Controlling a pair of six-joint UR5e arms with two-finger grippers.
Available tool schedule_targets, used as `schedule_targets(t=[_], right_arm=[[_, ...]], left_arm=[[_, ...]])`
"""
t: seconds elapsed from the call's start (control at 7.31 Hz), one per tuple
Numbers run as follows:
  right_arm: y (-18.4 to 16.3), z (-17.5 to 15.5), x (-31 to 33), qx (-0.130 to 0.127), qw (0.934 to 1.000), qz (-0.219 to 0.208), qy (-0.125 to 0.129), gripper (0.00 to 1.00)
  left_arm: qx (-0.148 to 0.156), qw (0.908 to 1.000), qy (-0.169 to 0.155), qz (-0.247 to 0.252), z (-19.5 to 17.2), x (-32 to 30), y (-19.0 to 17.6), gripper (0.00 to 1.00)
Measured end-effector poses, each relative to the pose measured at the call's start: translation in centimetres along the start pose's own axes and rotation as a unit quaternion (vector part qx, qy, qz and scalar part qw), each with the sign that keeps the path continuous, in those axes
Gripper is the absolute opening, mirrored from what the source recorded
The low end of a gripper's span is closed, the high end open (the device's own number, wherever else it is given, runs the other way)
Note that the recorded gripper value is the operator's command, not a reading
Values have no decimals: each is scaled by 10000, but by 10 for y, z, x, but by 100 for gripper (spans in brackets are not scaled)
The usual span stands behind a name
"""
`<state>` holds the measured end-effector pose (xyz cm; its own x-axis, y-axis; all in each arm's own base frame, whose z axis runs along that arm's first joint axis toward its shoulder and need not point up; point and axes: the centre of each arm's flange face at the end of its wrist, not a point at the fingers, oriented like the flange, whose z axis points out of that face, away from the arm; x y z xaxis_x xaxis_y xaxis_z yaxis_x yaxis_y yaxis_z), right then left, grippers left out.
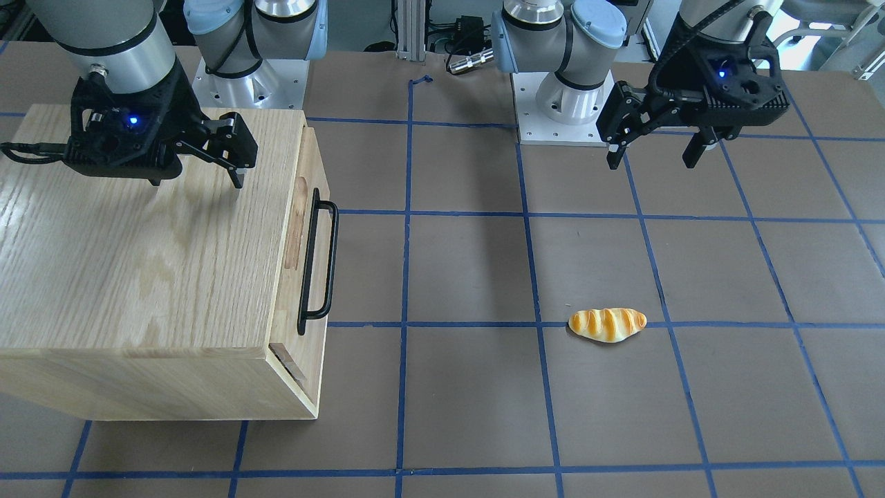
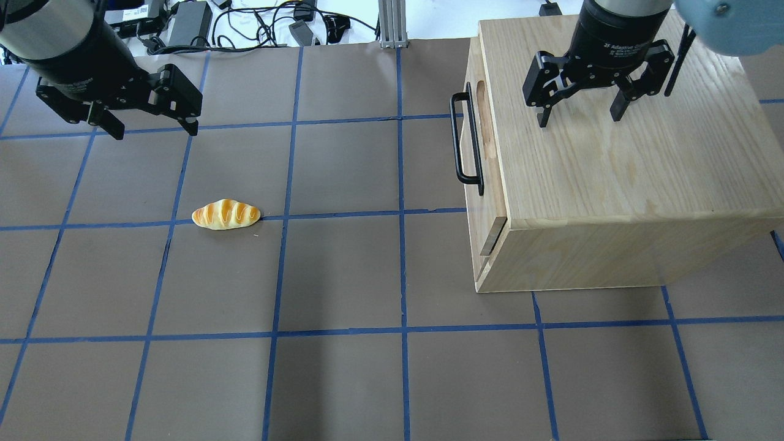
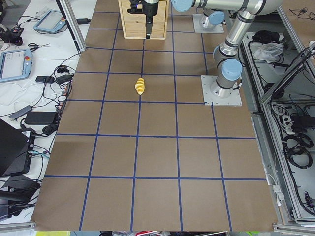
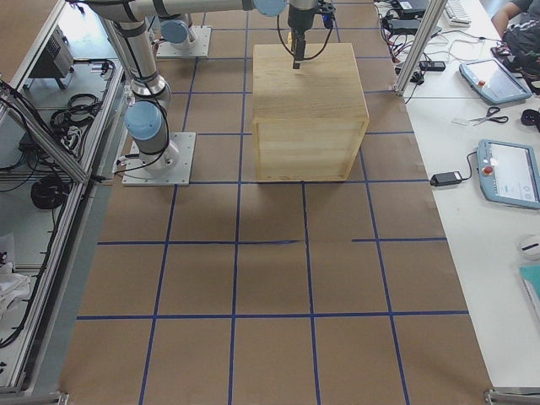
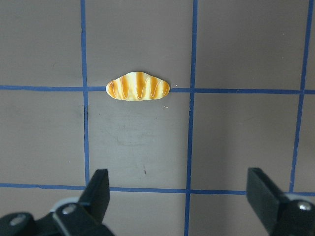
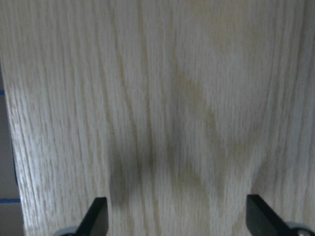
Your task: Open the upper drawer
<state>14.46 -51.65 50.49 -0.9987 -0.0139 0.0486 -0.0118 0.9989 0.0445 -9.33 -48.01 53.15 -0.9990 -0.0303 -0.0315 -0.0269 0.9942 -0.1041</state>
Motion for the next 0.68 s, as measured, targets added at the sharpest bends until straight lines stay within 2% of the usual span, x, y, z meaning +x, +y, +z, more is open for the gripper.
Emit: schedule_targets(t=[0.68], right_arm=[[0, 0, 0, -1, 10000, -5, -2, 100]], left_arm=[[-7, 10000, 21, -84, 2, -7, -8, 100]])
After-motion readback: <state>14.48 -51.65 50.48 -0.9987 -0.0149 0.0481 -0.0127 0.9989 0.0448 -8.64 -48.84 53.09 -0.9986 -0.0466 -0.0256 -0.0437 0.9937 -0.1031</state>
